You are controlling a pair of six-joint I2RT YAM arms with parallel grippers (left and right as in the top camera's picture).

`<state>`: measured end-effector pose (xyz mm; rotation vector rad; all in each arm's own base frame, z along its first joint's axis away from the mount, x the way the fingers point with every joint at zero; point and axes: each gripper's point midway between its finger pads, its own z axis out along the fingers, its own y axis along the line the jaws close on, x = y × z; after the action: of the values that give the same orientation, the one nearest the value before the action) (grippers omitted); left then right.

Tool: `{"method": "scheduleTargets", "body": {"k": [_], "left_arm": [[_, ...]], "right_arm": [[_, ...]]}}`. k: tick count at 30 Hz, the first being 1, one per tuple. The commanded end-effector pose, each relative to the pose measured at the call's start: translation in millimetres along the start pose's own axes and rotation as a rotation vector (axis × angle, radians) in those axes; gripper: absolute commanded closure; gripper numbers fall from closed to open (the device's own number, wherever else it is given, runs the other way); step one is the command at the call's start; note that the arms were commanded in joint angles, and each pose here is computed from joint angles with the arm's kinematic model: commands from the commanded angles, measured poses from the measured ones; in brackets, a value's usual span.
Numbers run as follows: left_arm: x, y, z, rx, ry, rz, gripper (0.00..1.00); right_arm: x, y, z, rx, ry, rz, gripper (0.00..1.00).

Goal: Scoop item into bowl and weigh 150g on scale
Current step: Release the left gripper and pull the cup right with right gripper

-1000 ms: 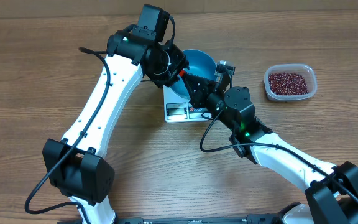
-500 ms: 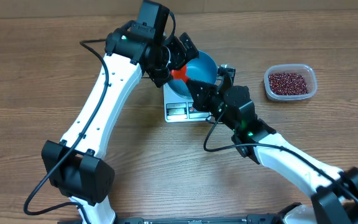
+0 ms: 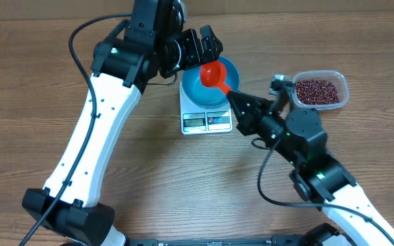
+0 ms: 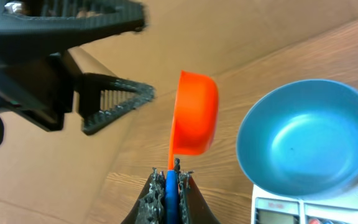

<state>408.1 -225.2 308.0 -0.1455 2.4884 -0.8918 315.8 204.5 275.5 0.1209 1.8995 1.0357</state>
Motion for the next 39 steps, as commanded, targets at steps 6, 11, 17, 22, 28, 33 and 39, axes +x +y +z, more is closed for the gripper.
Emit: {"method": "scheduleTargets", "body": {"k": [6, 11, 17, 22, 28, 33, 39], "left_arm": [[-2, -6, -10, 0.005, -0.015, 0.156, 0.0], [0, -3, -10, -0.003, -0.008, 0.194, 0.0], [2, 13, -9, -0.084, -0.005, 0.194, 0.0], [5, 31, -12, -0.179, 0.004, 0.191, 0.0], [8, 40, -13, -0.224, 0.017, 0.229, 0.0], [8, 52, -10, -0.273, 0.016, 0.233, 0.0], [17, 66, 5, -0.295, 0.04, 0.228, 0.05]], "right_arm": [[-26, -5, -38, 0.052, -0.072, -0.008, 0.97], [-24, -14, -50, 0.094, -0.063, 0.005, 0.96], [-16, -23, -55, 0.13, -0.031, 0.016, 0.96], [-17, -24, -55, 0.138, -0.038, -0.008, 0.96], [-15, -26, -55, 0.149, -0.024, -0.062, 0.97], [-15, -37, -57, 0.191, -0.016, -0.103, 0.96], [-17, -59, -65, 0.271, -0.011, -0.072, 0.96]]}}
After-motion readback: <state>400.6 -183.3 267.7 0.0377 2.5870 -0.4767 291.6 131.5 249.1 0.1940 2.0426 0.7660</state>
